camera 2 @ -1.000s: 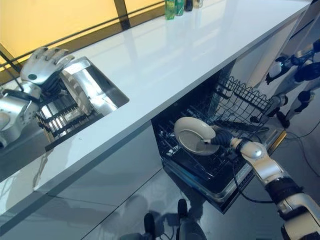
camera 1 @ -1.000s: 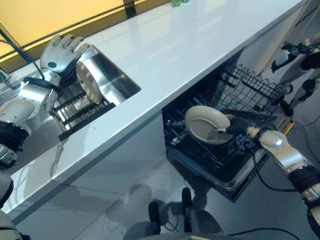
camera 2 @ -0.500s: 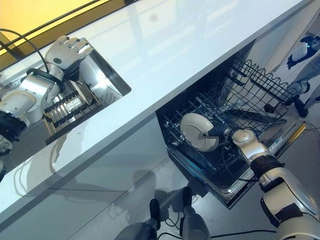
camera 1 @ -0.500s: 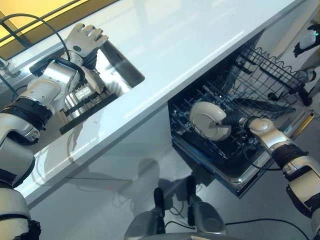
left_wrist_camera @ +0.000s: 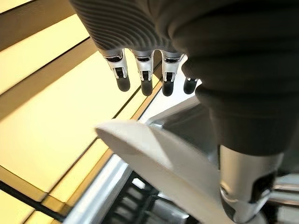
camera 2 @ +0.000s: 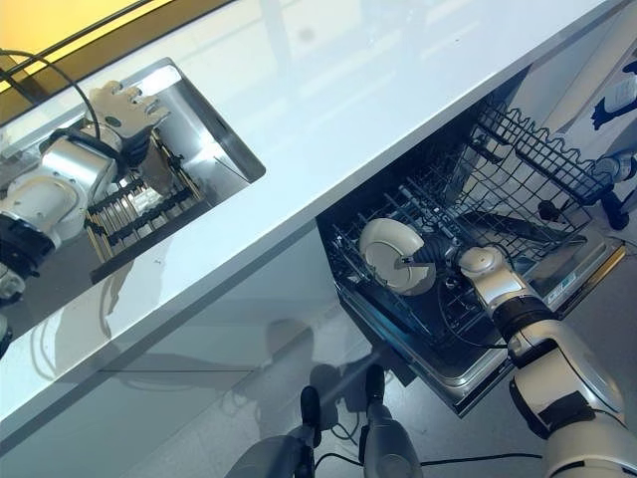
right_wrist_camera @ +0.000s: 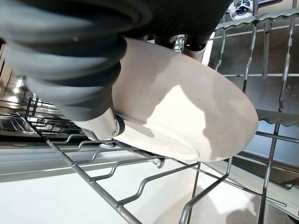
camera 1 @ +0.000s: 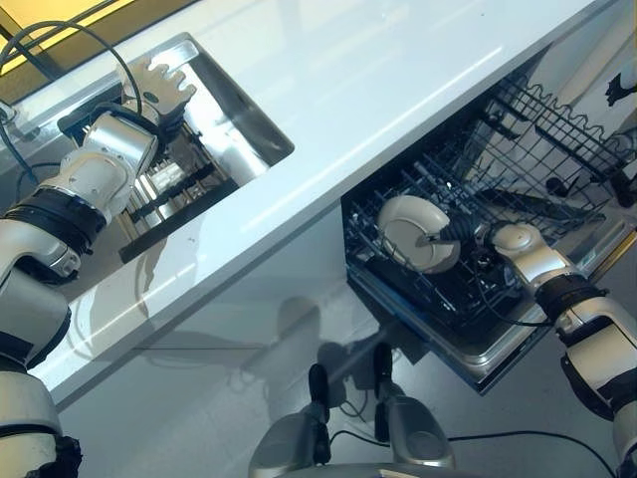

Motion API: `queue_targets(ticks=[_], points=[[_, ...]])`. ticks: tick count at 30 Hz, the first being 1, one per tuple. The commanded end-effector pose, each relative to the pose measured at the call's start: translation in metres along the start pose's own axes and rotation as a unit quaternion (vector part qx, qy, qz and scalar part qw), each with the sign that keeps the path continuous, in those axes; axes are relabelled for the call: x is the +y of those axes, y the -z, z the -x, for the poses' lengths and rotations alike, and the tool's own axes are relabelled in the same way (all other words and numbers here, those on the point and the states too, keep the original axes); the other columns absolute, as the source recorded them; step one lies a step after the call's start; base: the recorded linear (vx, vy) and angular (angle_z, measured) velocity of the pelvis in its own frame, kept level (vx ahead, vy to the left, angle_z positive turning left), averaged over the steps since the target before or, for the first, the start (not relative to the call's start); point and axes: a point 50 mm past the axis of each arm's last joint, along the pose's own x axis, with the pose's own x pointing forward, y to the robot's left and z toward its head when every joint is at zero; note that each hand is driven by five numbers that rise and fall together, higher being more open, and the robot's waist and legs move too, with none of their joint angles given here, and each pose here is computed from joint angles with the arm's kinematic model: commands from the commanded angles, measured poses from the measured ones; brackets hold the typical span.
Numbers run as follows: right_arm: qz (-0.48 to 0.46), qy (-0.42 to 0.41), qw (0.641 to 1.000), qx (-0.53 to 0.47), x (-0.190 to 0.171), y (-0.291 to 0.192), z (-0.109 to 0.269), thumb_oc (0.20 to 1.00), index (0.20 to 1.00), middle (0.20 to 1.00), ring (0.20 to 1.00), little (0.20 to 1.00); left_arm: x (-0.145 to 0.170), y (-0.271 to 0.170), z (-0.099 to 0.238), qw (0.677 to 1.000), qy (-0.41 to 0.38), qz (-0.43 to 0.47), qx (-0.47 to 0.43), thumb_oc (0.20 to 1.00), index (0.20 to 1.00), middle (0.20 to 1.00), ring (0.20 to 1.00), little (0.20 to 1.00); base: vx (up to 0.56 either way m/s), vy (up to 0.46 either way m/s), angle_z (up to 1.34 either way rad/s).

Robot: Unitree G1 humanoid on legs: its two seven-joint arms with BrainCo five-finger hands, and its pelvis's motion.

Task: Pick up plates and place into dishwasher.

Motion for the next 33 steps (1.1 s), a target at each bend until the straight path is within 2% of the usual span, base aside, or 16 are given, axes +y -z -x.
queue_targets(ticks=[1, 3, 11, 23, 30, 31, 32, 33], points=[[0.031, -0.021, 0.999, -0.012, 0.001, -0.012, -0.001, 0.2, 0.2, 0.2, 0.2, 0.2, 0.046, 0.042, 0.001, 0.995, -0.04, -0.041, 0.077, 1.0, 1.0, 1.0, 1.0, 1.0, 0.04, -0.001, 0.02], [0.04, -0.021, 0.999, -0.008, 0.003, -0.011, -0.002, 0.2, 0.2, 0.2, 0.2, 0.2, 0.045, 0.038, 0.001, 0.995, -0.045, -0.038, 0.08, 1.0, 1.0, 1.0, 1.0, 1.0, 0.02, -0.002, 0.01], [0.045, -0.021, 0.999, -0.007, 0.01, -0.004, -0.002, 0.2, 0.2, 0.2, 0.2, 0.2, 0.068, 0.054, 0.008, 0.974, -0.194, -0.048, 0.111, 1.0, 1.0, 1.0, 1.0, 1.0, 0.01, -0.016, 0.01], [0.039, -0.035, 0.998, -0.02, 0.01, -0.012, -0.001, 0.2, 0.2, 0.2, 0.2, 0.2, 0.035, 0.026, 0.001, 0.987, -0.129, -0.086, 0.048, 1.0, 1.0, 1.0, 1.0, 1.0, 0.02, 0.022, 0.02], [0.023, -0.063, 0.998, -0.02, 0.011, -0.019, -0.002, 0.2, 0.2, 0.2, 0.2, 0.2, 0.013, 0.023, -0.004, 0.994, -0.057, -0.081, 0.047, 1.0, 1.0, 1.0, 1.0, 1.0, 0.0, 0.0, 0.0], [0.031, -0.039, 0.999, -0.014, 0.009, -0.019, -0.003, 0.561, 0.561, 0.561, 0.561, 0.561, 0.012, 0.022, -0.005, 0.995, -0.048, -0.079, 0.047, 1.0, 1.0, 1.0, 1.0, 1.0, 0.0, 0.0, 0.0], [0.028, -0.031, 0.999, -0.014, 0.007, -0.019, -0.003, 1.0, 1.0, 1.0, 1.0, 1.0, 0.011, 0.021, -0.006, 0.995, -0.043, -0.075, 0.046, 1.0, 1.0, 1.0, 1.0, 1.0, 0.0, 0.0, 0.0], [0.02, -0.035, 0.999, -0.016, 0.006, -0.02, -0.003, 1.0, 1.0, 1.0, 1.0, 1.0, 0.01, 0.019, -0.007, 0.996, -0.039, -0.072, 0.045, 1.0, 1.0, 1.0, 1.0, 1.0, 0.0, 0.0, 0.0]])
